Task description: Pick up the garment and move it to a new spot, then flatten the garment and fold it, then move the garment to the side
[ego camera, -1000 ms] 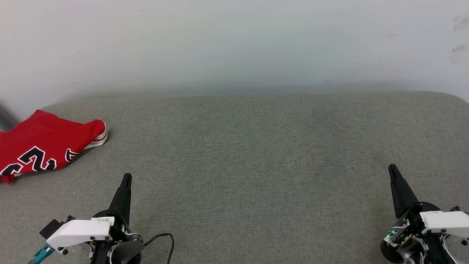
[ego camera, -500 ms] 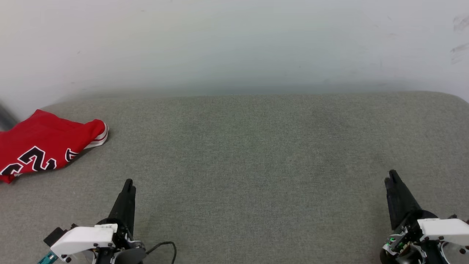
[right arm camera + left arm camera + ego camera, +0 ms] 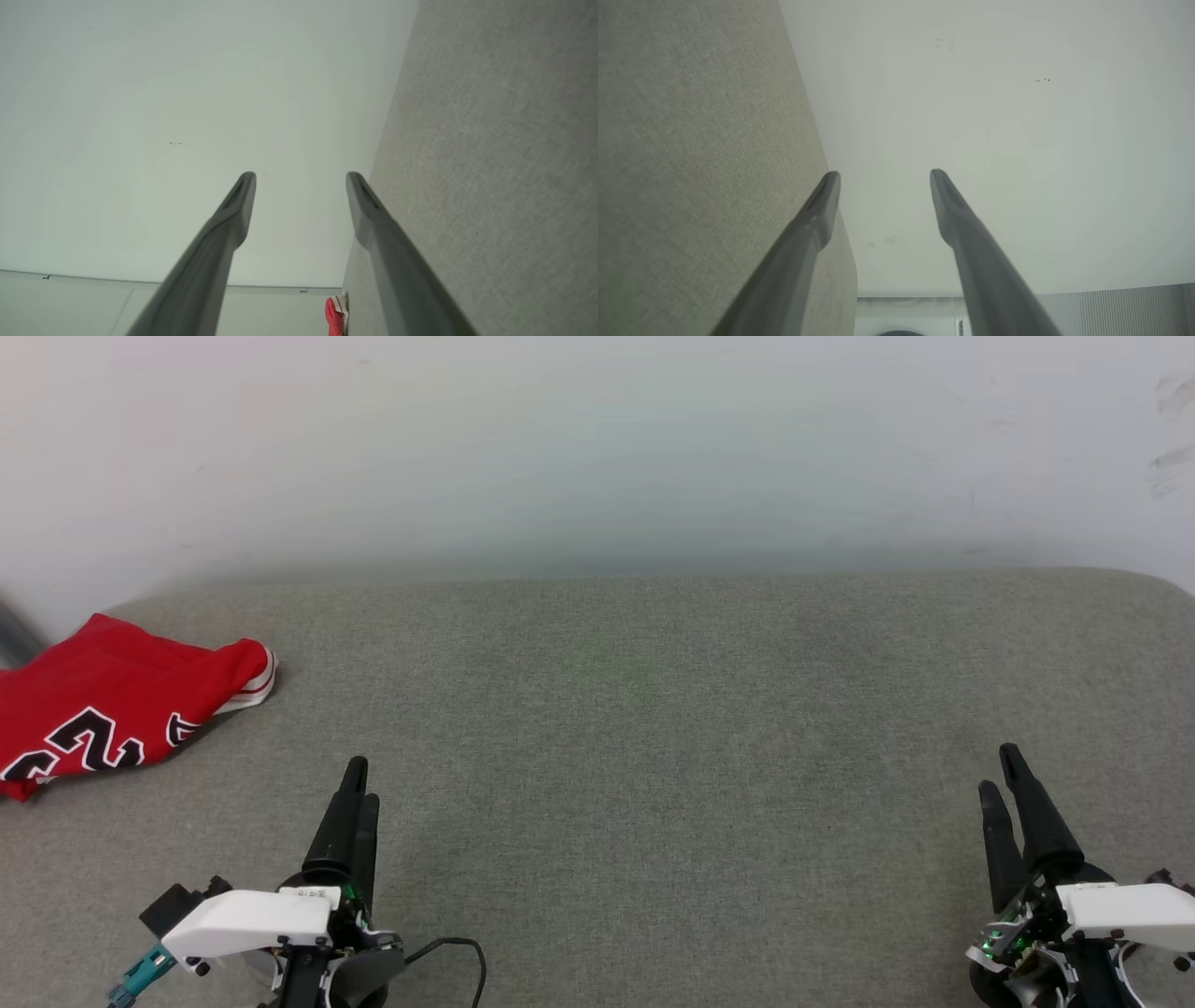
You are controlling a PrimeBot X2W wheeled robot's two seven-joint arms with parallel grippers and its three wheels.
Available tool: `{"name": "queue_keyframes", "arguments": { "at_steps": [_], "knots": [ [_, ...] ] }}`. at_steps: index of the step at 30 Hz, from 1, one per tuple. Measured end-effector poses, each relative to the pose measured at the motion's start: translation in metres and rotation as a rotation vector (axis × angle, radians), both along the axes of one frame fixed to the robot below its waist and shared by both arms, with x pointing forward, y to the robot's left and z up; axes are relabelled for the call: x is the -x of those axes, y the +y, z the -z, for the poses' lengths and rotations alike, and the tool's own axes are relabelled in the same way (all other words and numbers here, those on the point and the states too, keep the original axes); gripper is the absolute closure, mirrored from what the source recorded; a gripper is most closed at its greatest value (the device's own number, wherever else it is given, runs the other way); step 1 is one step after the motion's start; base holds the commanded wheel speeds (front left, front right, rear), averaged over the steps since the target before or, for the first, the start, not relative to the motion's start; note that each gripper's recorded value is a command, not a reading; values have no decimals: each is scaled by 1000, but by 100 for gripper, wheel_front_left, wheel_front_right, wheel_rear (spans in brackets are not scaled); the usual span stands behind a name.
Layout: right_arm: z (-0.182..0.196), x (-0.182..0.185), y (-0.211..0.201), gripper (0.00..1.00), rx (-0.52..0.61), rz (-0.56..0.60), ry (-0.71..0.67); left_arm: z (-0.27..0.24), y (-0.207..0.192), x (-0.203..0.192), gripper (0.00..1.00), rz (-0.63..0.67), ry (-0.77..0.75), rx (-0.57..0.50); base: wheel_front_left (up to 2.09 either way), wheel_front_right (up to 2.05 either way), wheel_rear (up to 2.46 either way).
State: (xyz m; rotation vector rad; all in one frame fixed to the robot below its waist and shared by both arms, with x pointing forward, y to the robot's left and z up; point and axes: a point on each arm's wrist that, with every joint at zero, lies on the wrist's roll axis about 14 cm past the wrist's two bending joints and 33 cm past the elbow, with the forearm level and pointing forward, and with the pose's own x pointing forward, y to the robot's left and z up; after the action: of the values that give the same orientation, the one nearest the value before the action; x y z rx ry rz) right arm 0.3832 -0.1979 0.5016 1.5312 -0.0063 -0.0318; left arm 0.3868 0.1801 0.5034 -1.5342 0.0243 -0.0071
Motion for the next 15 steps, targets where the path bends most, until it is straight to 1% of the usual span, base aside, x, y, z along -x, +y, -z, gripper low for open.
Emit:
{"name": "queue_keyframes", "arguments": {
  "at_steps": [9,13,15],
  "knots": [
    [-7,-2,3,0,95,1,-20,-15,-8,-4,0,7,-47,-99,0,0,0],
    [-12,-3,2,0,172,6,-32,-19,-12,-4,0,14,-62,-166,0,0,0],
    [-15,-3,3,0,222,2,-42,-20,-12,-4,0,11,-69,-181,0,0,0]
  ]
}}
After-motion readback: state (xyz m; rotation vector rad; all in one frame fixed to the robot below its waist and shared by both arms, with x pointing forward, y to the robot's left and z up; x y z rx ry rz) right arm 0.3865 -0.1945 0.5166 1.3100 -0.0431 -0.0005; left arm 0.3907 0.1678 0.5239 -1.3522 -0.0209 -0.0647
